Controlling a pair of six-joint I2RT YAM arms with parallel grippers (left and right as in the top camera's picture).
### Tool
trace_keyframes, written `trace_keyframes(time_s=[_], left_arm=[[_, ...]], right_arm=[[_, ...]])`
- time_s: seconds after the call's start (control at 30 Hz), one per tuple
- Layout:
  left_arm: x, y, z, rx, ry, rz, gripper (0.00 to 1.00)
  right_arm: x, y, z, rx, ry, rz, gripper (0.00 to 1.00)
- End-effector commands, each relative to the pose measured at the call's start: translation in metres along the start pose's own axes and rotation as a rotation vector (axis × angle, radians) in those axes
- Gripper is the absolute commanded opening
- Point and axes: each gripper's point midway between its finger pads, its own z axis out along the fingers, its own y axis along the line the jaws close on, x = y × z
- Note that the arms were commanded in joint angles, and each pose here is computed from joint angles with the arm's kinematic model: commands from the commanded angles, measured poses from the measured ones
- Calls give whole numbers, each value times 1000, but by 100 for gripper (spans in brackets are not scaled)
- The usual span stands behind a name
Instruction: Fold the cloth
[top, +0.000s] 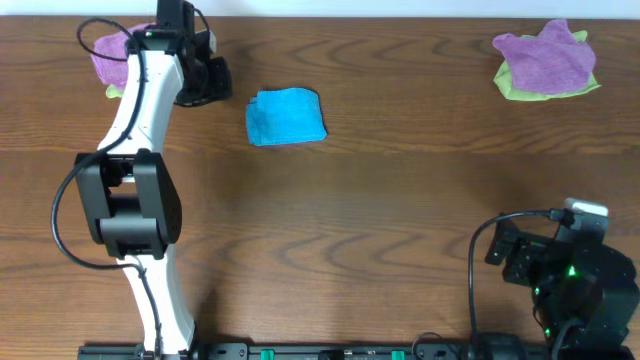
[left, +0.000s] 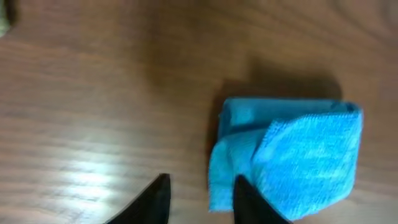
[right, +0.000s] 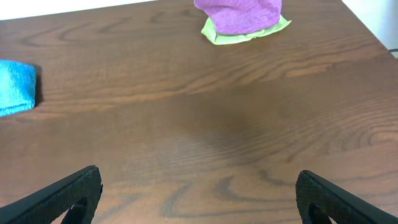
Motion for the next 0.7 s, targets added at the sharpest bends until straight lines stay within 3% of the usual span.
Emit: trace_keyframes(time_s=[0.0,0.33,0.5,0.67], left_arm=[[16,-5,21,122,50,-42,40],[27,-20,36,378,60,-91,67],[35,-21,42,412,69,-87,83],[41,-23,47,465,66,-80,85]], right_arm=[[1,-7,2,36,3,49,99],[2,-6,5,39,13,95,99],[4,-6,9,43,31,114,99],[5,-6,11,45,42,113,99]])
